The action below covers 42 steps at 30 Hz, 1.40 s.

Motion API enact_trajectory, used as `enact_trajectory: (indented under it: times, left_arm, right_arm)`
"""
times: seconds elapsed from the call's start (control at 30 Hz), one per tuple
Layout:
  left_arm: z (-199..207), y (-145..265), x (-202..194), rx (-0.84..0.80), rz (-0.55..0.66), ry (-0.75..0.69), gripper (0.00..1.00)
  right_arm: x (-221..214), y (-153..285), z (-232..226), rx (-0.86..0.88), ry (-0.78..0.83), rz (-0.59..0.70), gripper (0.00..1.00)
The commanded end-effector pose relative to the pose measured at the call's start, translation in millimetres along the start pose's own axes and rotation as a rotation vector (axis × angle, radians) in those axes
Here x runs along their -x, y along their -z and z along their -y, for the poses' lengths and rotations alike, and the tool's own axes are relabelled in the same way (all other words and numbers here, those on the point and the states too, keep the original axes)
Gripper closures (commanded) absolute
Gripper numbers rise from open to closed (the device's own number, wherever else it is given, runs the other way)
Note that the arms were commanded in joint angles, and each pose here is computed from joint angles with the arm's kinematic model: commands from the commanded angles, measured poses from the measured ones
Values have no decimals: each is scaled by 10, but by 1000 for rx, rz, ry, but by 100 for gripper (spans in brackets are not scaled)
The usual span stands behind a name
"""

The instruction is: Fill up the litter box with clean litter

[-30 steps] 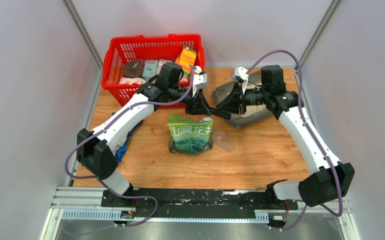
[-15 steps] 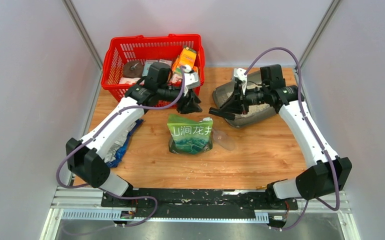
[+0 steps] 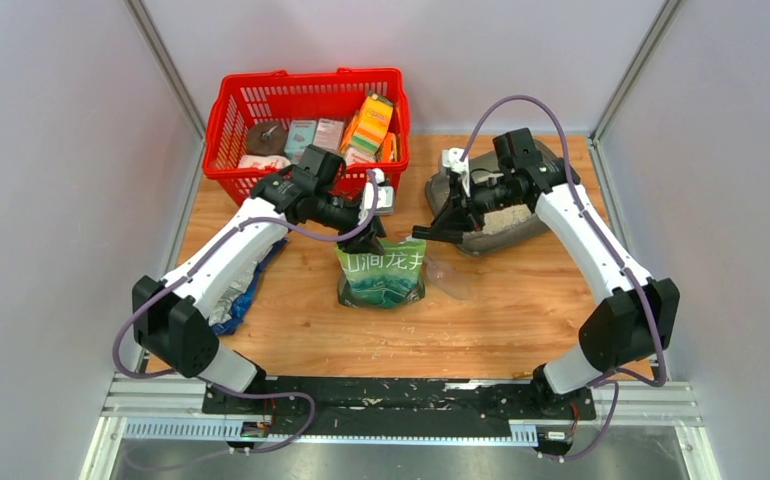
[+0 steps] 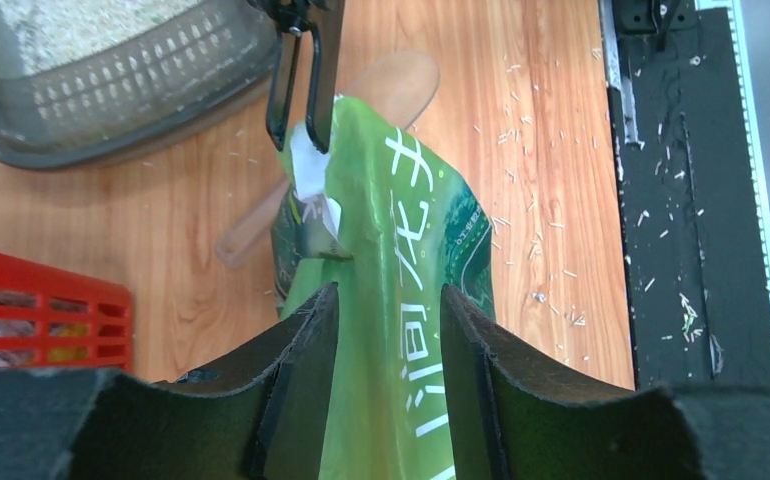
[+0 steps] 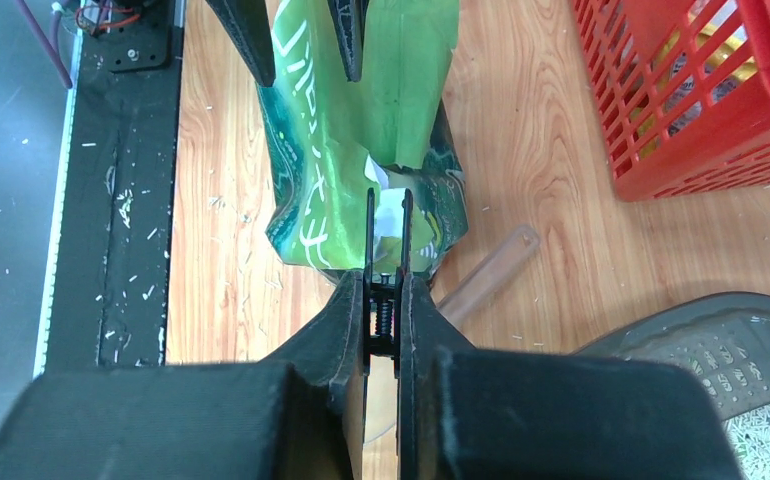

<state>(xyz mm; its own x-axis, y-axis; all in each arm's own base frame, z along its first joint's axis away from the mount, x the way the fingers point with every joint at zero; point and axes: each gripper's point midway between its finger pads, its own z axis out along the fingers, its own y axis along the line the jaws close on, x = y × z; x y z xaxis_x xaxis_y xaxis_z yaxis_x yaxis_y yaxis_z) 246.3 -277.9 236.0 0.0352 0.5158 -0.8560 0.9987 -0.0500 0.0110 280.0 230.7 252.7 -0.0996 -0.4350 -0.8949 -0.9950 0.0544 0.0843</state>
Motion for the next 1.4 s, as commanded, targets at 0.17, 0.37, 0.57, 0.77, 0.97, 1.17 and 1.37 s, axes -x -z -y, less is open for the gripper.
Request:
enact_trajectory:
  times: [0.17, 0.37, 0.57, 0.77, 0.97, 1.17, 1.37]
  left_arm:
    - [-121, -277, -133, -32, 9, -27, 50]
    - [-218, -418, -172, -35, 17, 16, 52]
    - [-206, -484, -180, -65, 36, 25, 65]
    - [-175, -533, -122, -103, 59, 65, 89]
    - [-170, -559, -78, -134, 64, 105, 95]
    - [-205, -565, -65, -124, 64, 108, 96]
    - [-235, -568, -59, -116, 65, 111, 97]
  right_arm:
    - [-41, -89, 111, 3, 53, -48, 100]
    - [-181, -176, -14, 64, 38, -99, 100]
    - [-265, -189, -142, 91, 16, -117, 100]
    - [-200, -64, 93, 6, -15, -119, 100]
    - [55, 255, 107, -20, 99, -86, 100]
    - [-131, 203, -326, 126, 191, -131, 100]
    - [-267, 95, -151, 52, 235, -171, 100]
